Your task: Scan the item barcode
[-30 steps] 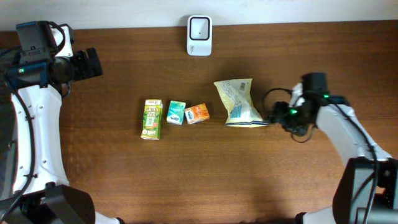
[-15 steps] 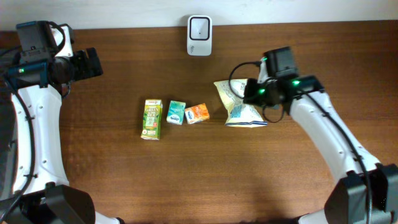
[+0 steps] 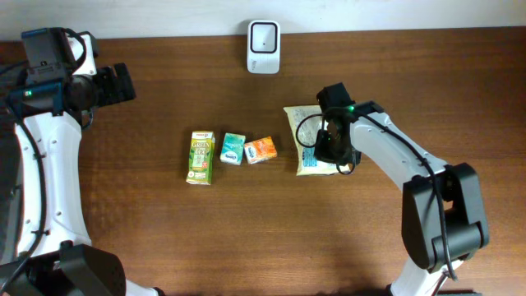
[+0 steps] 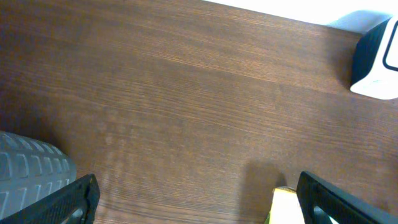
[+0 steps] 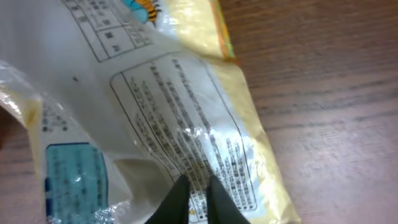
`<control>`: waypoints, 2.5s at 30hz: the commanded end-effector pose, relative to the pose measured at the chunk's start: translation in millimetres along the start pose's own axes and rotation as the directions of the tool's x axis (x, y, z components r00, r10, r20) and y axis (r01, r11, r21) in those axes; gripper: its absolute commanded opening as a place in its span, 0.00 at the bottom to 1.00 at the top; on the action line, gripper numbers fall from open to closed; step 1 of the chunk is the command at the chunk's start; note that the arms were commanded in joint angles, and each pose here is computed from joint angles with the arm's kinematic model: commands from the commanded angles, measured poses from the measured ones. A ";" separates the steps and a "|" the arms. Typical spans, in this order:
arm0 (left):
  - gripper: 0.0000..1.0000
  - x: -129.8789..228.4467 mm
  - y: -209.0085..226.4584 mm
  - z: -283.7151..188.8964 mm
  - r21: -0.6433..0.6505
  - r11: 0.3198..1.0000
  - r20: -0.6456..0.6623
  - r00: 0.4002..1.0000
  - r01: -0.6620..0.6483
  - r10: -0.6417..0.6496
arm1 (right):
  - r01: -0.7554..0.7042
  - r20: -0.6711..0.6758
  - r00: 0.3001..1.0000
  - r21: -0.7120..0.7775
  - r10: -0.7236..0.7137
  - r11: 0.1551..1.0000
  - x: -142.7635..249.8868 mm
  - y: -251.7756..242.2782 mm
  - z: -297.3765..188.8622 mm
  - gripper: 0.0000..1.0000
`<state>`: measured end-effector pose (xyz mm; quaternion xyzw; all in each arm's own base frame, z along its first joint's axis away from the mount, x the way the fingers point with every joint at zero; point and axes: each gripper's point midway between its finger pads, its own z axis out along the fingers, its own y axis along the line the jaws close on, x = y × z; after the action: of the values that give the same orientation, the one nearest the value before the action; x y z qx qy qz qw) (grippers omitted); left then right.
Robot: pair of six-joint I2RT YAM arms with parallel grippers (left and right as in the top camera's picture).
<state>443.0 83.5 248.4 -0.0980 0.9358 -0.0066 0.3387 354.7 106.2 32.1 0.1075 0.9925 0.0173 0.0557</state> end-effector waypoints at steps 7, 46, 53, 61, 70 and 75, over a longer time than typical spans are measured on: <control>0.99 -5.9 1.9 -4.4 -0.006 1.000 0.017 1.000 0.008 -0.008 | 0.175 -0.005 0.984 -0.085 -0.177 0.981 -12.8 24.5 -26.7 0.06; 0.99 -5.9 2.2 -4.4 -0.006 1.000 0.017 1.000 0.009 -0.009 | 0.333 -0.102 0.928 -0.203 -0.358 0.921 21.5 97.1 -2.4 0.41; 0.99 -5.9 2.2 -4.4 -0.006 1.000 0.017 1.000 0.009 -0.009 | 0.214 -0.211 0.950 -0.095 -0.230 0.972 16.1 33.1 1.3 0.42; 0.99 -5.9 2.2 -4.4 -0.006 1.000 0.017 1.000 0.009 -0.009 | 0.092 -0.102 0.989 -0.180 -0.111 0.979 -30.4 -38.3 -47.7 0.42; 0.99 -5.9 4.0 -4.5 -0.009 1.000 0.017 1.000 0.012 -0.011 | -0.122 -0.081 0.992 -0.520 0.093 0.846 -47.4 -94.0 -57.0 0.99; 0.99 -5.9 4.0 -4.5 -0.009 1.000 0.017 1.000 0.012 -0.011 | -0.187 -0.087 0.982 -0.622 0.170 0.760 -45.3 -78.3 -12.2 0.99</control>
<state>442.5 84.8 248.2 -0.0995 0.9358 -0.0062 0.3381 382.1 5.2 57.5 0.1529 0.9349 0.3092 0.0838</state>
